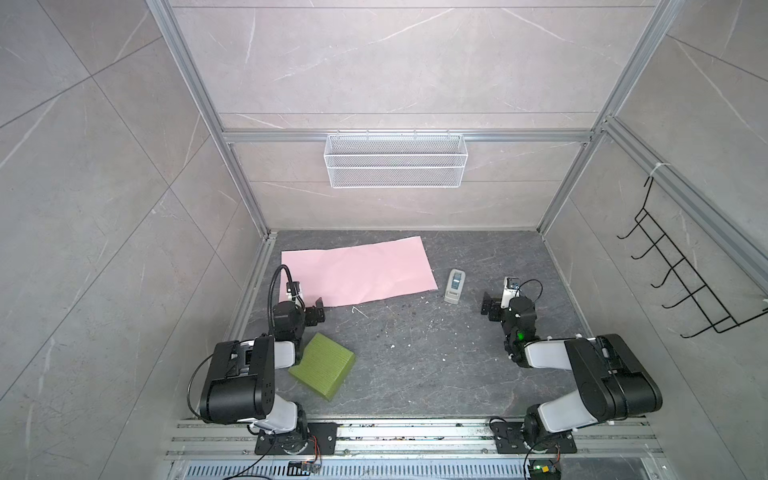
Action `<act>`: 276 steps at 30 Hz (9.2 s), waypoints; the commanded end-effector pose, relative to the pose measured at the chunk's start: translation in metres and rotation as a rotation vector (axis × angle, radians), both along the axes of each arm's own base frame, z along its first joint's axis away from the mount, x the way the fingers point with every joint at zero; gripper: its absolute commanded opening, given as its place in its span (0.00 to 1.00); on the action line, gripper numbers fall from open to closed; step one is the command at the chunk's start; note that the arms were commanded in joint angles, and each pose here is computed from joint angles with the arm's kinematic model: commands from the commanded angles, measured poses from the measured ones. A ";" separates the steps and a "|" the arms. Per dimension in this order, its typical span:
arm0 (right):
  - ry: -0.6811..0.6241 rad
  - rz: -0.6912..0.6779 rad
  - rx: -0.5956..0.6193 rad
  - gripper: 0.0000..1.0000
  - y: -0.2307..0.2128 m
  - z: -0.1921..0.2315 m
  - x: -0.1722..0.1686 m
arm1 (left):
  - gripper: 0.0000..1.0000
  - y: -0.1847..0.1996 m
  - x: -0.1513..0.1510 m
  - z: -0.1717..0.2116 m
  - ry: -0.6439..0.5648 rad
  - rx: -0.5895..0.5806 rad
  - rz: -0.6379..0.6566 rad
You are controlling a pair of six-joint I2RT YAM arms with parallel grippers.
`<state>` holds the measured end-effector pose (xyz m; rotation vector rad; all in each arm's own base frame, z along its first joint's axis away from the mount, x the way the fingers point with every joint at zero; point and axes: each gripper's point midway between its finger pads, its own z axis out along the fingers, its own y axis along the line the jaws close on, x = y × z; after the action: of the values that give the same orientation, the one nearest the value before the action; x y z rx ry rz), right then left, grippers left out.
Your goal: Wrap the gift box in paper
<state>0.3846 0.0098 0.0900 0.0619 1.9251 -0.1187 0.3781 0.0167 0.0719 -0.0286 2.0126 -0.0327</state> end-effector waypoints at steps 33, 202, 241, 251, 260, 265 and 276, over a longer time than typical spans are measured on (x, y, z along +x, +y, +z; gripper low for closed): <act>-0.020 0.011 -0.006 1.00 0.002 0.004 0.001 | 1.00 0.002 0.008 0.014 -0.046 -0.001 0.007; 0.680 -0.423 0.437 0.06 -0.011 0.010 -0.182 | 0.79 -0.306 -0.066 -0.023 0.793 -0.453 -0.464; 0.967 0.169 0.443 0.51 0.122 -0.079 -0.112 | 0.79 -0.284 -0.104 -0.017 0.738 -0.305 -0.368; 1.052 0.105 0.593 0.49 0.120 -0.089 -0.171 | 0.79 -0.277 -0.110 -0.041 0.799 -0.255 -0.359; 0.970 0.186 0.685 0.49 0.138 -0.051 -0.182 | 0.79 -0.274 -0.117 -0.047 0.827 -0.194 -0.408; 0.886 0.176 0.552 0.51 0.126 -0.024 -0.150 | 0.79 -0.269 -0.120 -0.046 0.828 -0.177 -0.401; 0.771 0.349 0.602 0.56 0.160 0.007 -0.102 | 0.83 -0.279 -0.102 -0.003 0.725 -0.223 -0.407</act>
<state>0.2690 0.1527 0.0714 0.2149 2.7311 0.7130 0.2646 -0.2591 0.0348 0.2643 2.7725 -0.5646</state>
